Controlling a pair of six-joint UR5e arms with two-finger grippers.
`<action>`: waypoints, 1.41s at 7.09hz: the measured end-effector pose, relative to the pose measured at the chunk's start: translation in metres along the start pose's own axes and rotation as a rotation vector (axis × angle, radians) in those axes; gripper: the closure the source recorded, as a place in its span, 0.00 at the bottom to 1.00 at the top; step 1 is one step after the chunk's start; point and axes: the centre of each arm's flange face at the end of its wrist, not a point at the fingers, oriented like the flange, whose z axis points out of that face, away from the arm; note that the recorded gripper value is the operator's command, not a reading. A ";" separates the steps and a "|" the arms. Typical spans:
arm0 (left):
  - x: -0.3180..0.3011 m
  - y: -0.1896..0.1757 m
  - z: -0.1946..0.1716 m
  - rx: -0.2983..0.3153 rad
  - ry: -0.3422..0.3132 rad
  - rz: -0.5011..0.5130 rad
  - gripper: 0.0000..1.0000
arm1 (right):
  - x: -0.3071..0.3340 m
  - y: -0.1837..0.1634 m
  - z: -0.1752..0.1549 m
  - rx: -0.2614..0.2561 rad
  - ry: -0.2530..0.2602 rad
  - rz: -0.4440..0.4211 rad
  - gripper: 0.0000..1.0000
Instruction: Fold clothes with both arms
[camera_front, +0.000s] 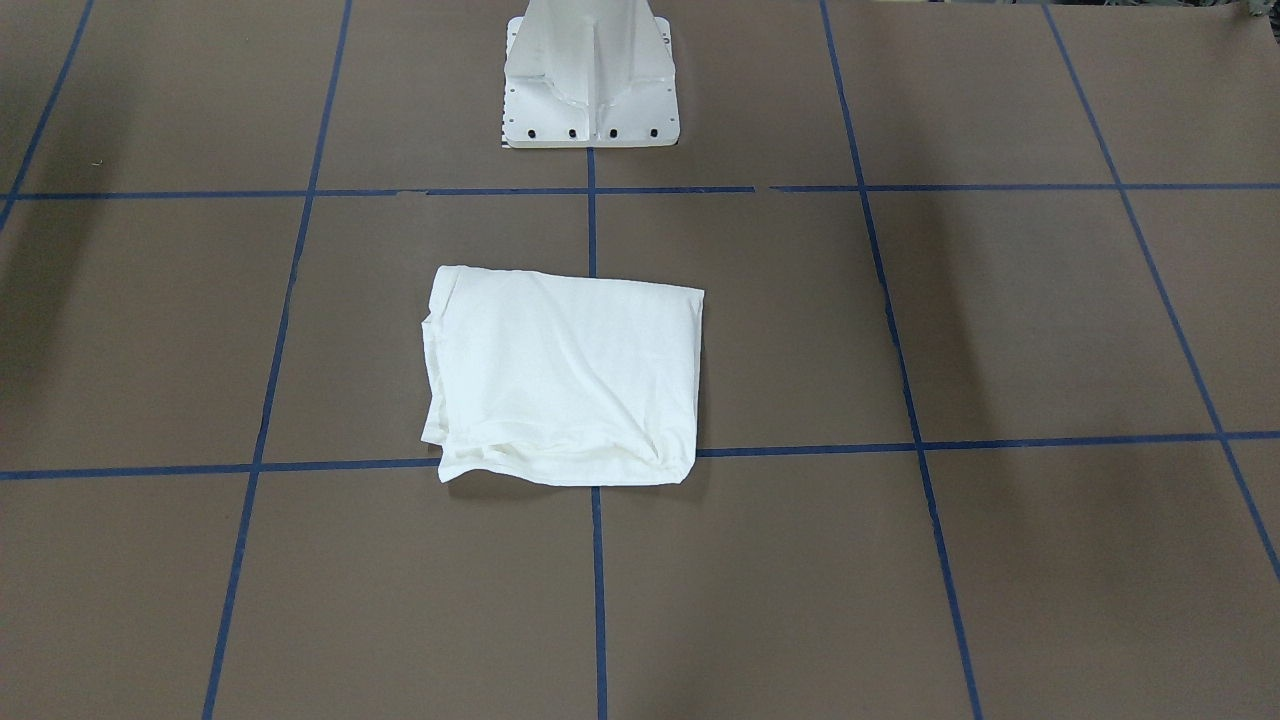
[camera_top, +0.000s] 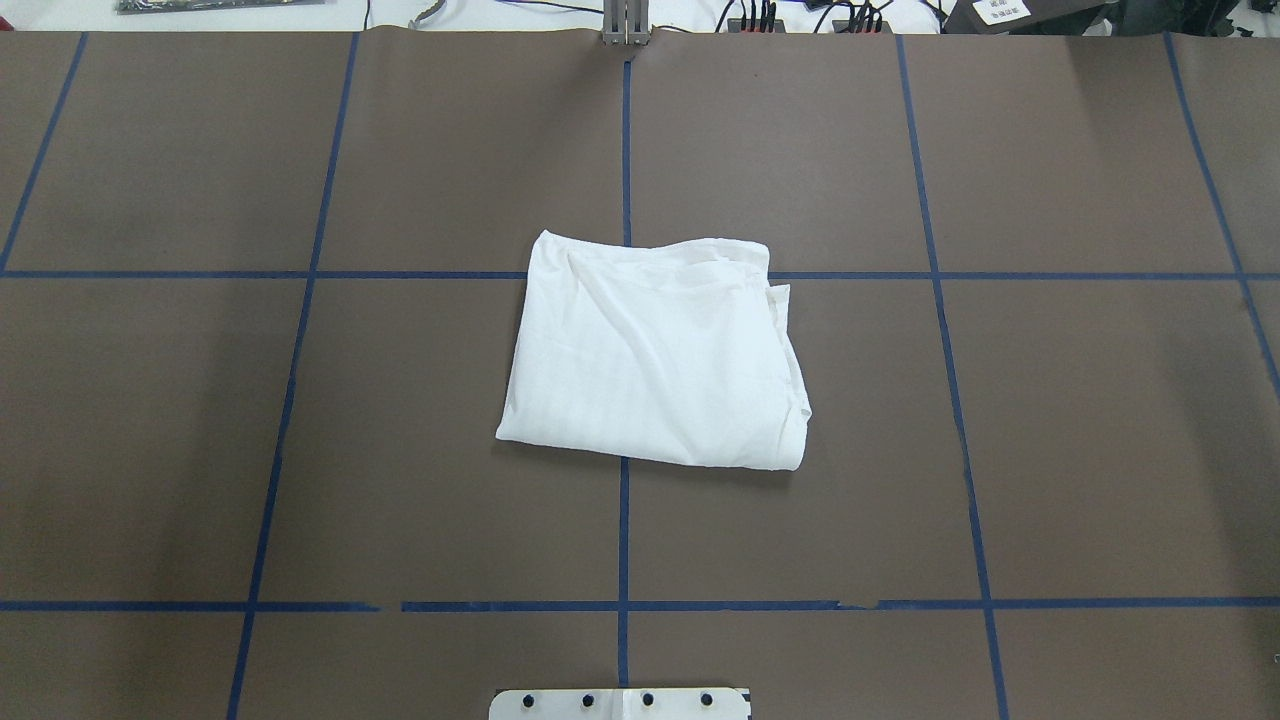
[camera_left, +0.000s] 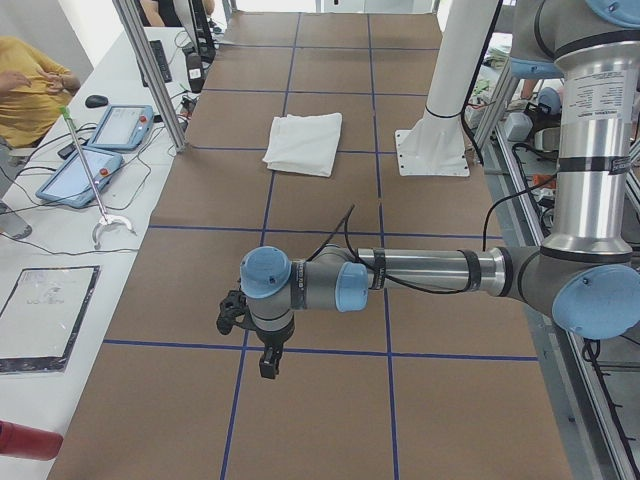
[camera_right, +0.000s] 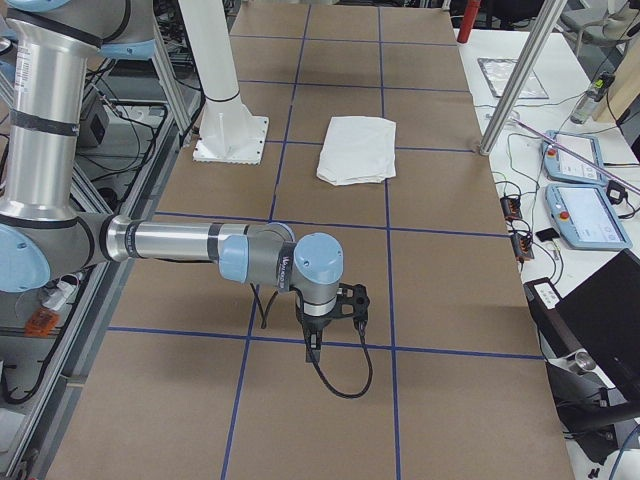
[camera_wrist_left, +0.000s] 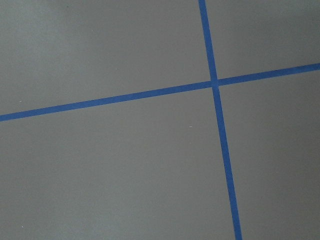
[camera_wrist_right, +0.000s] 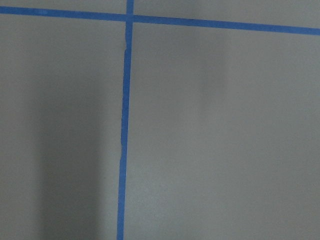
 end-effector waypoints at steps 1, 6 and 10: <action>0.001 0.000 -0.001 0.002 0.001 0.002 0.00 | 0.001 -0.001 0.001 -0.001 0.000 0.001 0.00; 0.002 0.000 -0.001 0.004 0.008 0.003 0.00 | 0.006 -0.006 0.007 0.048 -0.006 -0.037 0.00; 0.002 0.000 -0.001 0.004 0.009 0.005 0.00 | 0.006 -0.003 0.009 0.048 -0.015 -0.048 0.00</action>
